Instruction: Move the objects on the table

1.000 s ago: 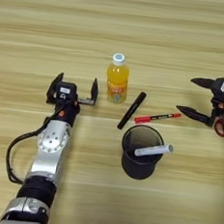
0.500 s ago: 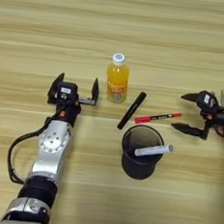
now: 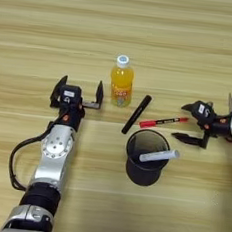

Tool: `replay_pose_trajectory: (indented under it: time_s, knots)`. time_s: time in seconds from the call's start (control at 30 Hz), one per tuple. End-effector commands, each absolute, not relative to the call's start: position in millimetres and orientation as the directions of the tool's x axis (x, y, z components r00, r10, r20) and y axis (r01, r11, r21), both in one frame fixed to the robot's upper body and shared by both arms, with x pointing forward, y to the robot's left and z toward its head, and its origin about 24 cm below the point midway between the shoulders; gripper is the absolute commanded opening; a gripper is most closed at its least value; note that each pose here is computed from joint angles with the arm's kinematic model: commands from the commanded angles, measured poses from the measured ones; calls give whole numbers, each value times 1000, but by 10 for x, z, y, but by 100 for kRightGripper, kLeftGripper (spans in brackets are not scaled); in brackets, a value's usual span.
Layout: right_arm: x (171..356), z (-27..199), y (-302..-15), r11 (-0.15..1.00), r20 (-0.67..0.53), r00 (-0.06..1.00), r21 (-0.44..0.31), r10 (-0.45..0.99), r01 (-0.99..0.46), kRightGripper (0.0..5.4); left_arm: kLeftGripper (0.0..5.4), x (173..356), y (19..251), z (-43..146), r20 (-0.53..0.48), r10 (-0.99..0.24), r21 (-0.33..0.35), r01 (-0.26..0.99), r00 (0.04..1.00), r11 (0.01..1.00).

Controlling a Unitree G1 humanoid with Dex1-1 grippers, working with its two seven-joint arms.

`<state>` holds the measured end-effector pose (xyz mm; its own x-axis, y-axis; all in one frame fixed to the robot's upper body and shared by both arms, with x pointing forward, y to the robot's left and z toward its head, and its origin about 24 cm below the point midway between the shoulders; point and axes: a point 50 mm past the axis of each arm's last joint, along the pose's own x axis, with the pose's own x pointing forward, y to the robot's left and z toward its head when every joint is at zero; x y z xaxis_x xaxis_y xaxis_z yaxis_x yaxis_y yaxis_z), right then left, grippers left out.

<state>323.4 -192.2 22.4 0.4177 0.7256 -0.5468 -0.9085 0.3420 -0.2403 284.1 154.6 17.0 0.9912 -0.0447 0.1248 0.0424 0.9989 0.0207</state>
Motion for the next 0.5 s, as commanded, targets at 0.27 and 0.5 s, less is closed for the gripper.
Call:
replay_pose_trajectory:
  time_s: [0.27, 0.5]
  knots:
    - [3278, 159, -1913, 376, -597, 460, -270, 657, -887, 375, 540, 2832, 1535, 185, 132, -44, 21, 42, 990, 999]
    - [3263, 112, -1937, 386, -631, 441, -234, 638, -892, 304, 540, 2829, 1534, 184, 132, -45, 21, 43, 990, 999]
